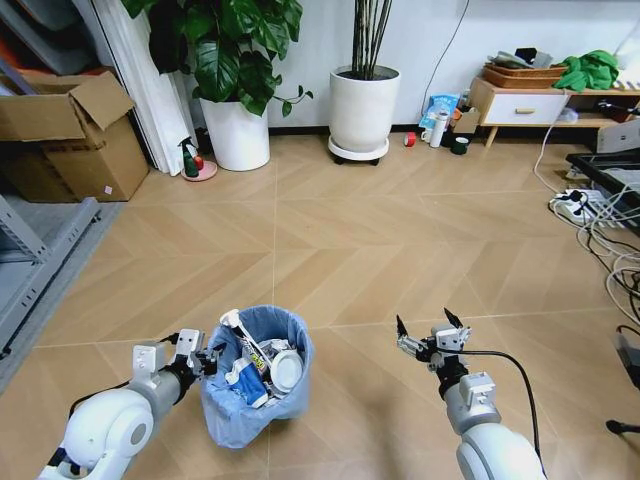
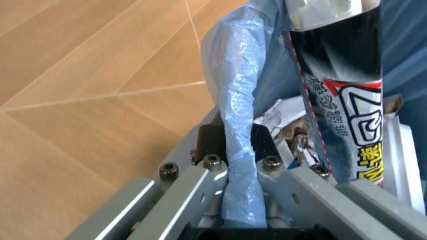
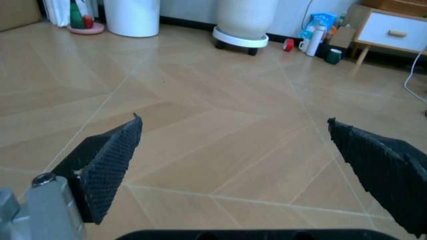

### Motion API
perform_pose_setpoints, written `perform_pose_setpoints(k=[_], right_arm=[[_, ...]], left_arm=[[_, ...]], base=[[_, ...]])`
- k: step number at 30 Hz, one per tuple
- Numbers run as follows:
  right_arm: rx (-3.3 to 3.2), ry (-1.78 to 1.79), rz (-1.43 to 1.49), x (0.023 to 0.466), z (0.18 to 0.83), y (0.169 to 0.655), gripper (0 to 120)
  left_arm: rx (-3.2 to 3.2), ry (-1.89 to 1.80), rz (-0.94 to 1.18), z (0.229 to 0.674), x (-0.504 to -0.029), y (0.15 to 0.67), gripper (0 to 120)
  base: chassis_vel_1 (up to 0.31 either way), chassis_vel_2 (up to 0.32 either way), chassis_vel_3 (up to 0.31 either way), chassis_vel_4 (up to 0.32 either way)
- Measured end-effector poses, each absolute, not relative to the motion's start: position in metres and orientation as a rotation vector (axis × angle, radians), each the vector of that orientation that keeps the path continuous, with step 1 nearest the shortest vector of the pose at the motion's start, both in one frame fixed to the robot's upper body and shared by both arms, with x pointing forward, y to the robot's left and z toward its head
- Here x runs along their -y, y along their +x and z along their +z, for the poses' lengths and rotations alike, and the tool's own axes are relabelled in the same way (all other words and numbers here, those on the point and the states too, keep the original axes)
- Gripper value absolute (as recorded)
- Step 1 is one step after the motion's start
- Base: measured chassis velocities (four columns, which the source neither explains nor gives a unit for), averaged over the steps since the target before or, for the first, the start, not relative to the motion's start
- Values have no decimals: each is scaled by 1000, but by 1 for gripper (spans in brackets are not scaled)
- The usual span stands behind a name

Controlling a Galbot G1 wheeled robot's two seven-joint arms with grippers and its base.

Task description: Pick up the trash bin and place the garbage on the floor into it.

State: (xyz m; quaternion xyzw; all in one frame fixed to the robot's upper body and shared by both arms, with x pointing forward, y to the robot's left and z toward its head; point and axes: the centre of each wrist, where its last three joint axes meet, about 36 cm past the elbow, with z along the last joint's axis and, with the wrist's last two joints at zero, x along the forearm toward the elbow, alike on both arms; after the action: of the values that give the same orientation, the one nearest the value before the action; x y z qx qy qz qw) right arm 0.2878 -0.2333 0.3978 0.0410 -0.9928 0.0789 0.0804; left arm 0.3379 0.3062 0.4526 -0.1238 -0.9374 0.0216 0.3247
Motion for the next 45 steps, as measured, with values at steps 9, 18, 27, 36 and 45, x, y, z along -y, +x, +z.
perform_pose_setpoints(k=[9,18,27,36,45], right_arm=[[2965,127,244,233,399,282,100],[2972,129,242,233,399,280,100],[2971,124,240,231,398,277,100],[2978,98,243,234,400,278,100],[2986,85,236,233,403,276,100]], left_arm=[[2462,-324,51,453,-306,332,0],[2463,-319,48,452,-304,327,0],[2477,-327,41,460,-303,323,0],[2480,-323,40,463,-307,328,0],[2481,-315,49,464,-308,326,0]], base=[[107,-110,-108,117],[111,-110,-125,109],[34,-30,-33,44],[0,0,0,0],[0,0,0,0]])
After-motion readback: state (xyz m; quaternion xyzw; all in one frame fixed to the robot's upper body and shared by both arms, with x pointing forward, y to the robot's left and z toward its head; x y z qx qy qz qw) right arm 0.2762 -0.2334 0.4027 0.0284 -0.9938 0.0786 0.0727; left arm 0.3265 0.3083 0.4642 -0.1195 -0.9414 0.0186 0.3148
